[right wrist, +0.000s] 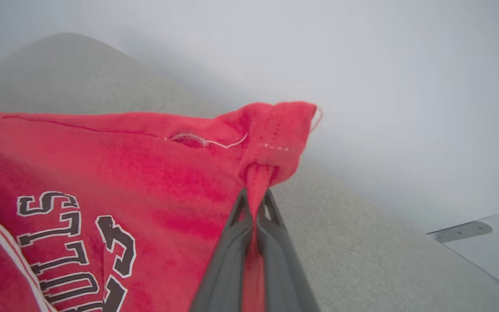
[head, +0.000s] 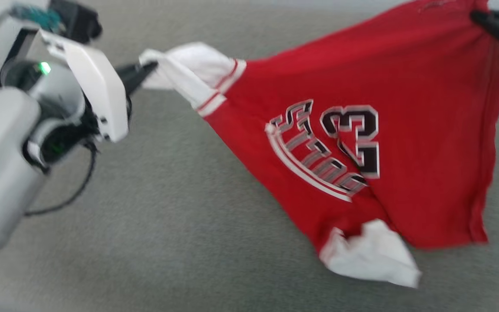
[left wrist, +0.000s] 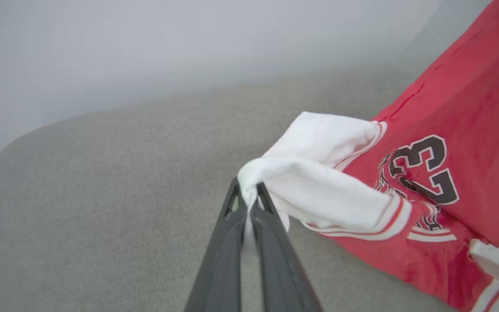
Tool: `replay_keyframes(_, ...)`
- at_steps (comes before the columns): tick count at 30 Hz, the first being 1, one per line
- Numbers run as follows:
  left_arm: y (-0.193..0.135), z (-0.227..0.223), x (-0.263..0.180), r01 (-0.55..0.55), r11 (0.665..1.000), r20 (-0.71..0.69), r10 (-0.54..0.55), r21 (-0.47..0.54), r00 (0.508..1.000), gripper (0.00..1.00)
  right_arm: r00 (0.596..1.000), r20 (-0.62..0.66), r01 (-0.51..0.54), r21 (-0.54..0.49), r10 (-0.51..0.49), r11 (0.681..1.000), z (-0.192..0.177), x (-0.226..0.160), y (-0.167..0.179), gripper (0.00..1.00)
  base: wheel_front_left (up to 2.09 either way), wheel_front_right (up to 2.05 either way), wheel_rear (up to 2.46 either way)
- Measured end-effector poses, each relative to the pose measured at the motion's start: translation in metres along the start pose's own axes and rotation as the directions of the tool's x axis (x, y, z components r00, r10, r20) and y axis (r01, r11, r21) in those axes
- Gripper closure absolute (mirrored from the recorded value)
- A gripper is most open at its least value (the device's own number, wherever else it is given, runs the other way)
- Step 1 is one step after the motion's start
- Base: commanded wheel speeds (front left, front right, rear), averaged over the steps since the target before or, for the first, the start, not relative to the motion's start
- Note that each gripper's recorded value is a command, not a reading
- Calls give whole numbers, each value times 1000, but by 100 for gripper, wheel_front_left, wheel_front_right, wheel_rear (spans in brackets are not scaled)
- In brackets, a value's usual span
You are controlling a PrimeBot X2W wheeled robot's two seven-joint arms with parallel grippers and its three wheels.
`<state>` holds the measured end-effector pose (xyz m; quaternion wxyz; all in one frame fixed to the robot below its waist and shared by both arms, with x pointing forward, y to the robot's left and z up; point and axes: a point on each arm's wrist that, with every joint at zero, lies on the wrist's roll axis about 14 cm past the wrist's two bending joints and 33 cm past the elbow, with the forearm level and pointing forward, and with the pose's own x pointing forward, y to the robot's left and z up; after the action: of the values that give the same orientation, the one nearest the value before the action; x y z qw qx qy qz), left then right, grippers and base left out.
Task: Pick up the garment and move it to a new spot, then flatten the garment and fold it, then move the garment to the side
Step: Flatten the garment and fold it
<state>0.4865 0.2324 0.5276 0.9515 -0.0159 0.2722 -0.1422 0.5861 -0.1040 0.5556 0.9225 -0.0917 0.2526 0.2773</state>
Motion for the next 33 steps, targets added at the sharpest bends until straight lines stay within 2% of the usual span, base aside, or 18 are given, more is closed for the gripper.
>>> replay_keyframes(5,-17,56,-7,23,996,70,-29,85,997,100,989,122,88,-2,-87,996,33,-52,-21,100,0,0,0)
replay_keyframes(12,-35,121,-16,11,989,144,-33,151,989,100,954,235,189,7,-186,982,64,-116,-39,100,0,0,0)
replay_keyframes(18,-34,153,-2,-32,991,198,6,130,980,100,944,235,223,56,-230,973,64,-111,-52,100,0,0,0)
replay_keyframes(23,-28,199,17,-112,984,343,59,137,937,100,901,304,302,70,-308,951,82,-91,-75,100,0,0,0)
replay_keyframes(25,-27,222,21,-148,978,425,72,149,902,100,870,356,337,74,-340,939,92,-83,-85,100,0,0,0)
replay_keyframes(27,-27,252,18,-197,966,540,77,168,838,100,822,432,383,66,-372,921,107,-79,-95,100,0,0,0)
replay_keyframes(30,-28,293,7,-271,945,700,69,183,711,100,724,562,450,52,-399,891,132,-80,-108,100,0,0,0)
replay_keyframes(33,-32,320,-7,-312,932,818,28,187,575,100,649,650,493,37,-396,869,145,-78,-112,100,0,0,0)
